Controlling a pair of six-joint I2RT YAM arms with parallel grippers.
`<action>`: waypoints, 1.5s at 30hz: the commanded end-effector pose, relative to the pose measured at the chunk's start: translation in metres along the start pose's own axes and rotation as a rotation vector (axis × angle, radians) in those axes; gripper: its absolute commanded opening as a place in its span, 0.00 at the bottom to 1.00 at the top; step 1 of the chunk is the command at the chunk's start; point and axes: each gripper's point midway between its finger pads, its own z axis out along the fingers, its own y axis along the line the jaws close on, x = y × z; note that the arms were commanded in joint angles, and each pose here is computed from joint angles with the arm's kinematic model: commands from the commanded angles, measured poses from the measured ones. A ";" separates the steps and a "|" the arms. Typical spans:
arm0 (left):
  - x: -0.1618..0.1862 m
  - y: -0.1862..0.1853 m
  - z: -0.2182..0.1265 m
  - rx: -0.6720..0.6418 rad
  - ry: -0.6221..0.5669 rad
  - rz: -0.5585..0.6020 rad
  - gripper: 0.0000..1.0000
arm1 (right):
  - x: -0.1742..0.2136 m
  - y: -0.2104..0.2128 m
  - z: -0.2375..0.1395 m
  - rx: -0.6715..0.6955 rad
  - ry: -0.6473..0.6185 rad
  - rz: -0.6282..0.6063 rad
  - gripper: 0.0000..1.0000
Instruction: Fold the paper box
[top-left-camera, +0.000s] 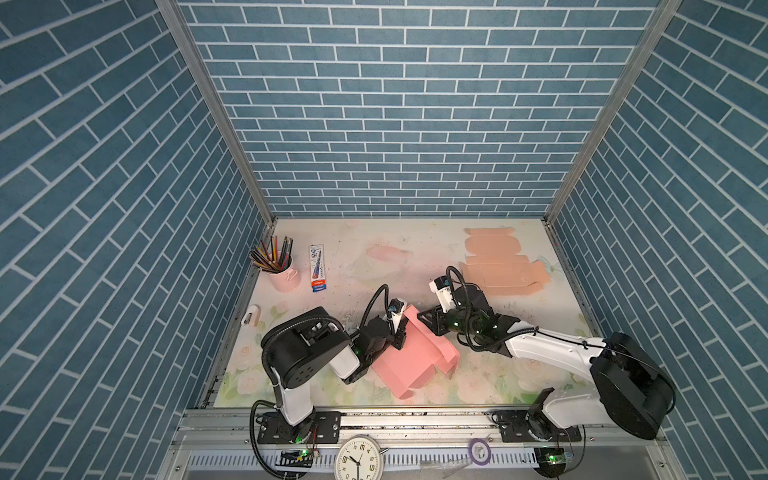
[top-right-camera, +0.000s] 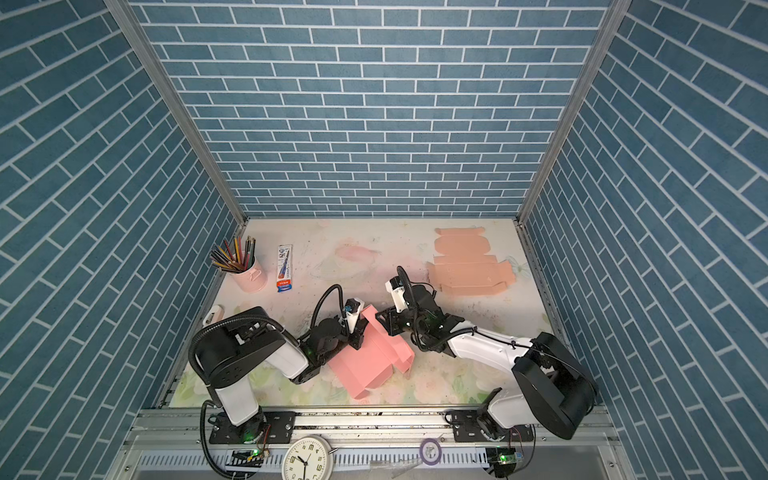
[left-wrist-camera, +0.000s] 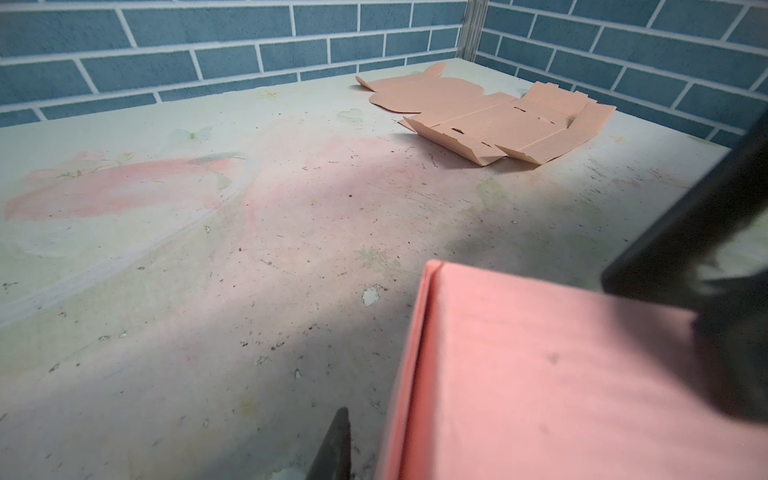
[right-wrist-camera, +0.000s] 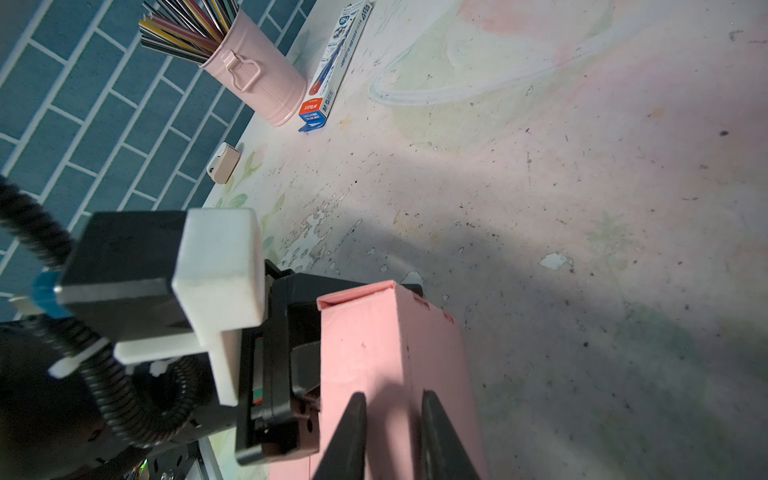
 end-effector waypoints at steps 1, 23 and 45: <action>-0.003 0.007 0.005 -0.027 -0.014 -0.003 0.23 | 0.013 -0.008 -0.002 0.028 0.044 0.041 0.25; -0.018 0.007 -0.021 -0.006 -0.077 -0.036 0.19 | 0.014 -0.009 -0.004 0.037 0.041 0.043 0.24; -0.034 -0.007 -0.025 0.070 -0.107 -0.023 0.06 | 0.009 -0.003 -0.012 0.034 0.025 0.030 0.24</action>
